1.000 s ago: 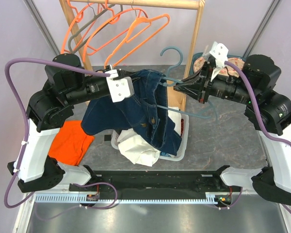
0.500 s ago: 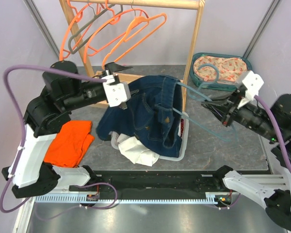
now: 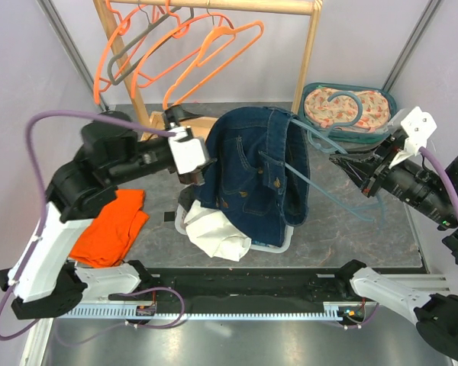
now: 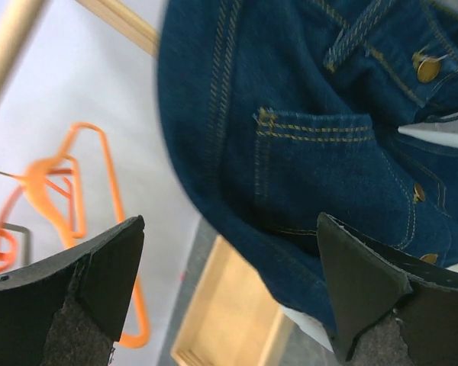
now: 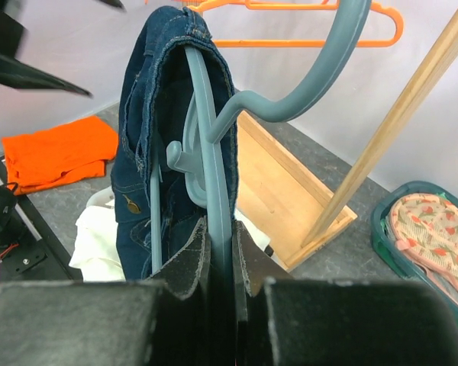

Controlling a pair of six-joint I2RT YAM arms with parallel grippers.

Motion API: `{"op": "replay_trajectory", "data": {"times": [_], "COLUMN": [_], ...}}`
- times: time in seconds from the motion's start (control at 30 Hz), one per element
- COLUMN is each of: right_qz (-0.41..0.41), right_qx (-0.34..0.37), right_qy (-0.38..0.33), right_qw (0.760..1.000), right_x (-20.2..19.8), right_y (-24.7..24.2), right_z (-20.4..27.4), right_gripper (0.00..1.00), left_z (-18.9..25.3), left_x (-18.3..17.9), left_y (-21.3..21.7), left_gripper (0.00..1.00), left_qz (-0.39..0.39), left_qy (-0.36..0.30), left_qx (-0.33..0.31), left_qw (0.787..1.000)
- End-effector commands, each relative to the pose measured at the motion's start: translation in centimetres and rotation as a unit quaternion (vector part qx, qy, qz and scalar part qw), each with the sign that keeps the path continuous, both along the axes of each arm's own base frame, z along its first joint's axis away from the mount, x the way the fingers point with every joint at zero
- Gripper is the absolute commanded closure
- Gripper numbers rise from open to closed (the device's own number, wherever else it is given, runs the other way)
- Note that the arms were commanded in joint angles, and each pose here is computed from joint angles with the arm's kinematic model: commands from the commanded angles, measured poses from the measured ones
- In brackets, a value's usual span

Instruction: Remove the skirt from the hanger

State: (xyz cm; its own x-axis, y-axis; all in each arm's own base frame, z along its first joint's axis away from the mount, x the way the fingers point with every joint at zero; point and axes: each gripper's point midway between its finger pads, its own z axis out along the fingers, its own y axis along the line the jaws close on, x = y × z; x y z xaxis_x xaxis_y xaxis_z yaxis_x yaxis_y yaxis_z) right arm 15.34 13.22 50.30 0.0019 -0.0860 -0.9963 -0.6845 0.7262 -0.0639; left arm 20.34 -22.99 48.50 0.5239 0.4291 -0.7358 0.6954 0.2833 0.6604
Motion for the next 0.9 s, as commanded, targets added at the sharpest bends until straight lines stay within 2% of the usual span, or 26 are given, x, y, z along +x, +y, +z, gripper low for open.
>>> {"op": "replay_trajectory", "data": {"times": [0.0, 0.13, 0.17, 0.2, 0.3, 0.37, 0.4, 0.47, 0.5, 0.53, 0.57, 0.63, 0.67, 0.7, 0.8, 0.87], "right_qz": [0.016, 0.028, 0.031, 0.032, 0.031, 0.025, 0.024, 0.018, 0.016, 0.011, 0.008, 0.0, -0.007, -0.014, -0.034, -0.047], "right_qx": [0.062, 0.07, 0.072, 0.072, 0.067, 0.063, 0.062, 0.056, 0.054, 0.051, 0.049, 0.039, 0.037, 0.036, 0.028, 0.029], "right_qy": [-0.077, -0.084, -0.085, -0.083, -0.075, -0.069, -0.065, -0.053, -0.049, -0.042, -0.038, -0.024, -0.021, -0.016, 0.0, 0.008], "right_qw": [0.995, 0.994, 0.993, 0.993, 0.994, 0.995, 0.996, 0.997, 0.997, 0.998, 0.998, 0.999, 0.999, 0.999, 0.999, 0.998], "right_x": [-1.4, -1.7, -1.8, -1.7, -1.6, -1.4, -1.3, -1.0, -0.9, -0.7, -0.6, -0.5, -0.4, -0.4, -0.2, -0.3], "right_y": [-0.1, 0.2, 0.3, 0.4, 0.4, 0.3, 0.3, 0.3, 0.2, 0.2, 0.1, -0.1, -0.3, -0.6, -1.3, -1.8], "right_z": [5.7, 6.3, 6.5, 6.4, 6.1, 5.4, 5.1, 4.1, 3.7, 3.0, 2.6, 1.5, 1.2, 0.9, -0.9, -1.7], "right_gripper": [1.0, 1.0, 1.0, 1.0, 1.0, 1.0, 1.0, 1.0, 1.0, 1.0, 1.0, 1.0, 1.0, 1.0, 1.0, 1.0], "left_z": [-1.1, -1.9, -2.0, -2.2, -0.9, 0.4, 2.4, 4.5, 7.3, 8.2, 9.1, 11.9, 11.8, 13.6, 14.9, 15.2], "left_x": [1.9, 2.3, 2.1, 2.1, 3.2, 4.7, 5.3, 7.3, 8.0, 9.7, 10.6, 11.8, 12.9, 12.1, 10.7, 9.5], "left_y": [-0.8, -2.0, -2.4, -2.6, -2.6, -1.9, -1.5, 0.3, 1.2, 3.4, 4.4, 8.6, 9.0, 10.1, 10.7, 9.6], "left_gripper": [0.0, 0.0, 0.05, 0.34, 0.98, 0.98, 0.98, 0.98, 0.98, 0.98, 0.98, 0.98, 0.98, 0.98, 0.98, 0.98], "left_qz": [0.032, 0.019, 0.009, 0.004, 0.022, 0.065, 0.082, 0.15, 0.174, 0.233, 0.262, 0.335, 0.352, 0.354, 0.34, 0.298], "left_qy": [0.03, 0.044, 0.047, 0.047, 0.027, 0.01, -0.012, -0.042, -0.073, -0.085, -0.092, -0.09, -0.078, -0.071, -0.056, -0.04], "left_qx": [-0.017, -0.012, -0.011, -0.006, -0.013, -0.024, -0.047, -0.07, -0.112, -0.128, -0.146, -0.207, -0.217, -0.258, -0.3, -0.31], "left_qw": [0.999, 0.999, 0.999, 0.999, 0.999, 0.998, 0.995, 0.985, 0.976, 0.96, 0.95, 0.915, 0.907, 0.896, 0.889, 0.902]}}
